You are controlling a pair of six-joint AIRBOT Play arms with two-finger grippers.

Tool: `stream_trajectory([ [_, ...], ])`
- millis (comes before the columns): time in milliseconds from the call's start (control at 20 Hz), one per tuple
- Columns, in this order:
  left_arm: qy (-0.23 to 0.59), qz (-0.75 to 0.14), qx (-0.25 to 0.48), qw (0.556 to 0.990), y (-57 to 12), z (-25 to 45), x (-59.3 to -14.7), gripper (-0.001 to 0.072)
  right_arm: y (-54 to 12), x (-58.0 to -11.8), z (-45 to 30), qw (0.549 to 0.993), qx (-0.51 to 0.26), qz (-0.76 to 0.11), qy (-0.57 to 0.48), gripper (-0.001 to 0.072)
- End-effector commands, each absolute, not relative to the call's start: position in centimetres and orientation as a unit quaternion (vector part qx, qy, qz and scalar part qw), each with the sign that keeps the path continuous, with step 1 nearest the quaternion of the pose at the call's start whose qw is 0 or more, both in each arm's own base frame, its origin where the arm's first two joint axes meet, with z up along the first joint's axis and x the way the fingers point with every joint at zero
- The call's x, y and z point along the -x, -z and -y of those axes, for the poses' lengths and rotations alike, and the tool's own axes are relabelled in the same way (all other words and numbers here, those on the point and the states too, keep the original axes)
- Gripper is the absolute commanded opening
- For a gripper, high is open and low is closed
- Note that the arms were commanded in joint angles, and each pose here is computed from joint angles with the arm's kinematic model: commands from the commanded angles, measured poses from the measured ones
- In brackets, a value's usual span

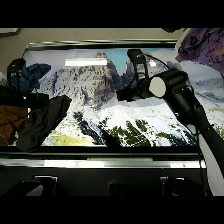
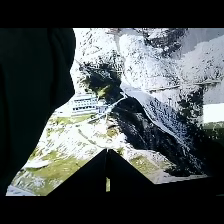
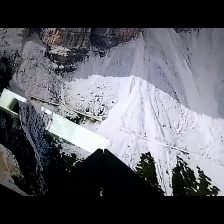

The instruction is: Fold the clothes and pants, and hang the long-sleeved shirts on hangers.

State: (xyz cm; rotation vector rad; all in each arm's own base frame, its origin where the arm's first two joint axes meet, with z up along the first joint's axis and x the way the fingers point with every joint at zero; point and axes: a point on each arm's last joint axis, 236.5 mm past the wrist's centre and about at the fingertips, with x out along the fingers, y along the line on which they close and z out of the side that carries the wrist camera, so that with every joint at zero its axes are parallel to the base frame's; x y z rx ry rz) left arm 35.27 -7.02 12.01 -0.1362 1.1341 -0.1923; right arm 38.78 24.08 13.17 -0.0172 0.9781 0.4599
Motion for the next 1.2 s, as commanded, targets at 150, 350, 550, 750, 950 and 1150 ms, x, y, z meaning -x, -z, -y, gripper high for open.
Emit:
stream_trajectory([
  [150, 0.027, -0.566, 0.074, 0.821, -10.6, 4.9, -34.6, 0.0223, -13.3, -38.8, -24.1, 0.858, 0.008, -0.463, -0.22, 0.0034],
  [350, -0.094, -0.598, 0.046, 0.795, -5.6, -1.1, -34.6, 0.072, -13.4, -38.9, -24.2, 0.86, 0.007, -0.46, -0.22, 0.0034],
  [550, -0.115, -0.594, 0.069, 0.793, 1.5, -3.6, -35.6, 0.072, -13.8, -39.4, -24.4, 0.866, 0.002, -0.448, -0.222, 0.0034],
  [750, -0.136, -0.607, 0.088, 0.778, 6.5, -5.3, -36.0, 0.072, -13.8, -39.4, -24.5, 0.866, 0.002, -0.448, -0.222, 0.0034],
  [950, -0.133, -0.619, 0.104, 0.767, 10.0, -4.9, -36.9, 0.072, -13.8, -39.4, -24.4, 0.866, 0.002, -0.448, -0.222, 0.0034],
  [1150, -0.105, -0.616, 0.155, 0.765, 9.3, -2.1, -37.4, 0.0018, -13.5, -38.8, -24.2, 0.859, 0.006, -0.461, -0.221, 0.0036],
])
